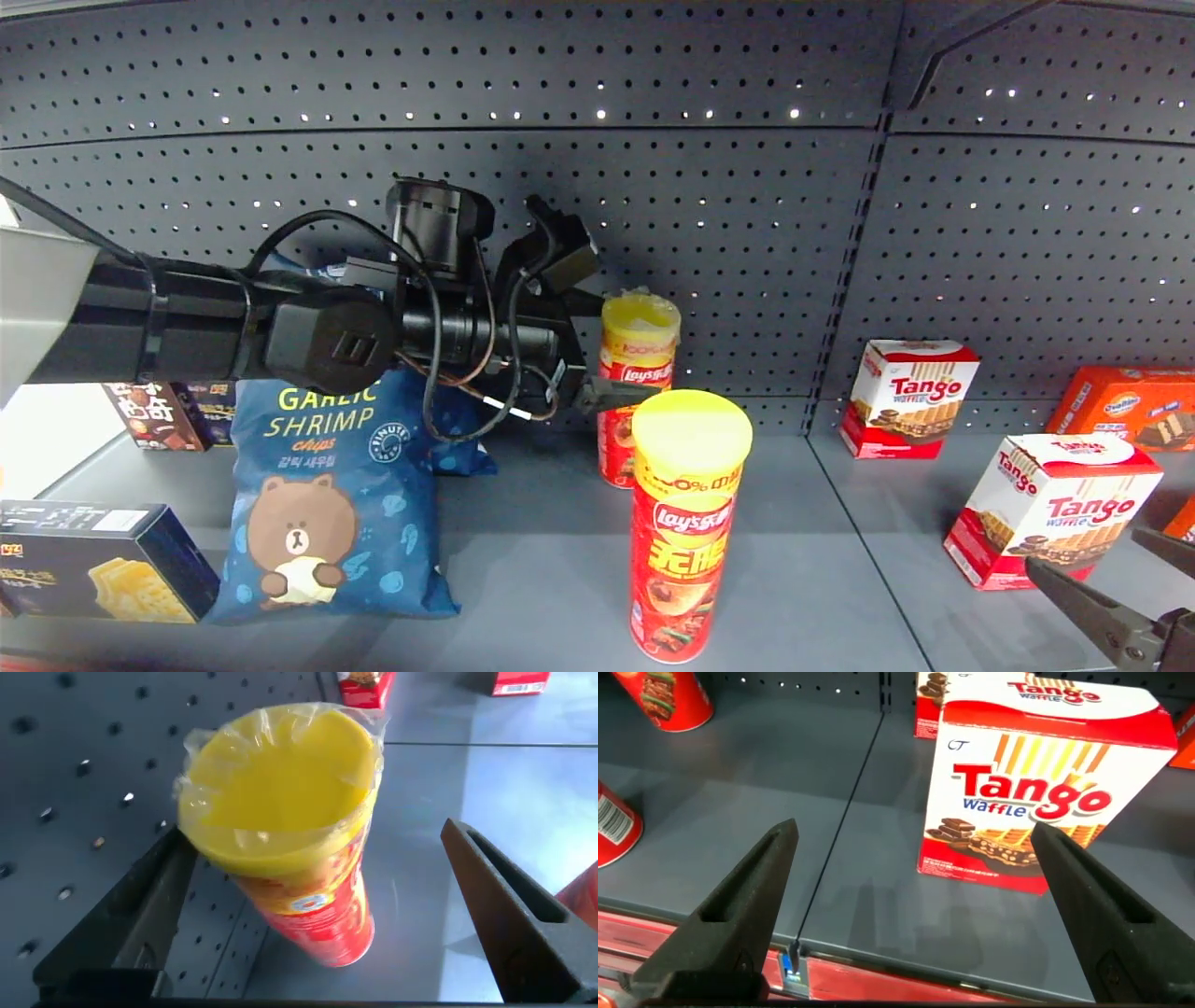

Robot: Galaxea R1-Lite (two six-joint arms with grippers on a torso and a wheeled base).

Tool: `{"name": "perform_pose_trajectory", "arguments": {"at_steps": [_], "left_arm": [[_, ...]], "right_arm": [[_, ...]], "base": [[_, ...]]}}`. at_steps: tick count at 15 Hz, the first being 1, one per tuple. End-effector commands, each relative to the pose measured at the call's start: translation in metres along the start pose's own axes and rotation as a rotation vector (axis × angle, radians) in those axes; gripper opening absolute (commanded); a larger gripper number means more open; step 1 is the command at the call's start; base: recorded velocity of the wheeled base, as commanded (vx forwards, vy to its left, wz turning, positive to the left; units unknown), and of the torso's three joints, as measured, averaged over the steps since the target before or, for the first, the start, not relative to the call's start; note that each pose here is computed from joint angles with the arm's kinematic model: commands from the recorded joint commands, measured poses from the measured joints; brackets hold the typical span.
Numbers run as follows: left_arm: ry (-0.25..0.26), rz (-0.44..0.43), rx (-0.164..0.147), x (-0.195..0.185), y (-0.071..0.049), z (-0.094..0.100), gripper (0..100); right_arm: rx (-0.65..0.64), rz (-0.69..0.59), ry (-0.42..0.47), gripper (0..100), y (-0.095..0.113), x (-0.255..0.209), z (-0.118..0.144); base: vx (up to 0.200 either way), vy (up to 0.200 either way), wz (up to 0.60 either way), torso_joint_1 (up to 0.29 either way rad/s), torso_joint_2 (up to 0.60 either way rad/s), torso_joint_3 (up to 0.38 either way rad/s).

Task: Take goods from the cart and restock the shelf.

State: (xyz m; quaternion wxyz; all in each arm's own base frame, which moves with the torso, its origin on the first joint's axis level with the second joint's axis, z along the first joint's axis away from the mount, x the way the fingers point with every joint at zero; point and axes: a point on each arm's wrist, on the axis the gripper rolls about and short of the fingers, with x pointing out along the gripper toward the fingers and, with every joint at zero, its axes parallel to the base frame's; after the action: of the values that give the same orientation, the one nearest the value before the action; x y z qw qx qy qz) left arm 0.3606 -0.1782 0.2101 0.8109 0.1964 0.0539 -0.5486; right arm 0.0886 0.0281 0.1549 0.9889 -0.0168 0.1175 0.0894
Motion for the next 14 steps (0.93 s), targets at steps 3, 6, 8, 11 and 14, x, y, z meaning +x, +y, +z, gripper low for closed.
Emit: {"name": "perform_pose_trajectory", "arguments": {"at_steps": [3,6,8,11,14], "left_arm": [[0.026,0.046,0.0,-0.006,0.0,0.0,100],[0.041,0.107,0.002,-0.023,0.001,0.004,100],[0.043,0.115,0.0,-0.03,0.0,0.005,100],[0.028,0.133,0.013,-0.038,0.0,0.013,100],[0.021,0.157,0.026,-0.046,-0.002,0.021,100]], "right_arm": [[-0.001,0.002,0.011,100,0.0,0.0,-0.003],[-0.002,0.003,0.015,100,0.0,0.0,-0.004],[-0.002,0.002,0.017,100,0.0,0.0,-0.004],[-0.002,0.002,0.017,100,0.0,0.0,-0.004],[-0.002,0.0,0.015,100,0.0,0.0,-0.004]], "base": [[0.0,0.0,0.0,0.0,0.0,0.0],[0.0,0.0,0.0,0.0,0.0,0.0],[0.0,0.0,0.0,0.0,0.0,0.0],[0.0,0.0,0.0,0.0,0.0,0.0],[0.0,0.0,0.0,0.0,0.0,0.0]]}}
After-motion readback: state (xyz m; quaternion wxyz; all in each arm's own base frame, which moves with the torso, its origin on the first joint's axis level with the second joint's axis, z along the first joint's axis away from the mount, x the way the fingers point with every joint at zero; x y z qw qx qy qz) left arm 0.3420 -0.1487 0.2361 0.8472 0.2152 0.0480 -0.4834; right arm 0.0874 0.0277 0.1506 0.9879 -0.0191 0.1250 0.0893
